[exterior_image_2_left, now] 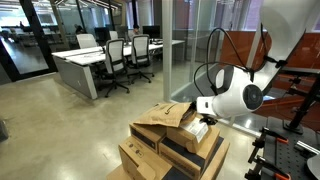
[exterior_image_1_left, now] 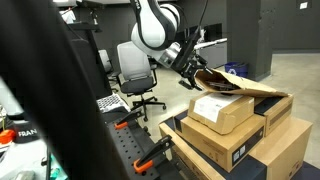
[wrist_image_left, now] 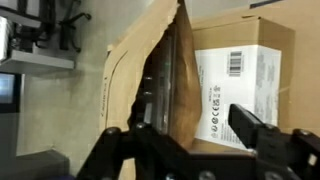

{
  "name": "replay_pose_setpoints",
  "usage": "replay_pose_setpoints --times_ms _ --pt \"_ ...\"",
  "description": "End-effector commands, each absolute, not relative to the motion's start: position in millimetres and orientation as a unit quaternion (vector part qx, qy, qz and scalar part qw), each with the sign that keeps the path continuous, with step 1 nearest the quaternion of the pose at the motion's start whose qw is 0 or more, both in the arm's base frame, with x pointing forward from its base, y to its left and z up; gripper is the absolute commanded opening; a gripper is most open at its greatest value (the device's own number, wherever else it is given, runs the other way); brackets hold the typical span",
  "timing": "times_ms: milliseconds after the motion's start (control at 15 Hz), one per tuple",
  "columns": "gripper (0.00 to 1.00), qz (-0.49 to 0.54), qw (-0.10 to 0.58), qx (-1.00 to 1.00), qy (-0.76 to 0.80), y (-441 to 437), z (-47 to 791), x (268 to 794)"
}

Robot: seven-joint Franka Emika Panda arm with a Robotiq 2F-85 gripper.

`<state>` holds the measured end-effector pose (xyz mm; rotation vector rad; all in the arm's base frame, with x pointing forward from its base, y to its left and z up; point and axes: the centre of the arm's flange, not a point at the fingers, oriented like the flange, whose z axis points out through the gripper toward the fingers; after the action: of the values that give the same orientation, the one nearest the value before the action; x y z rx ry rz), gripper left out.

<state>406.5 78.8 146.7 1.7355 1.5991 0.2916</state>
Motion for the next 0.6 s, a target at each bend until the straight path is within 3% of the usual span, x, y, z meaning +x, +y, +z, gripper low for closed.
replay_pose_setpoints --times_ms 0,67,133,200,267,333,400,467,533 --pt "0.98 0.117 0.374 0.674 0.626 78.4 143.6 405.2" --pt "0.97 0.118 0.375 0.674 0.626 78.3 143.7 404.2" --pt "0.67 0.118 0.373 0.673 0.627 78.3 143.6 403.6" --pt "1.00 0.116 0.373 0.675 0.626 78.1 143.7 403.3" --pt "1.00 0.116 0.373 0.675 0.626 77.7 143.7 402.8" --pt "0.75 0.117 0.374 0.674 0.626 77.2 143.6 401.8" --pt "0.99 0.116 0.371 0.677 0.625 76.7 143.9 400.9" --pt "0.70 0.116 0.372 0.675 0.627 76.3 143.3 400.7" --pt "0.69 0.115 0.373 0.674 0.627 76.0 143.0 400.5"
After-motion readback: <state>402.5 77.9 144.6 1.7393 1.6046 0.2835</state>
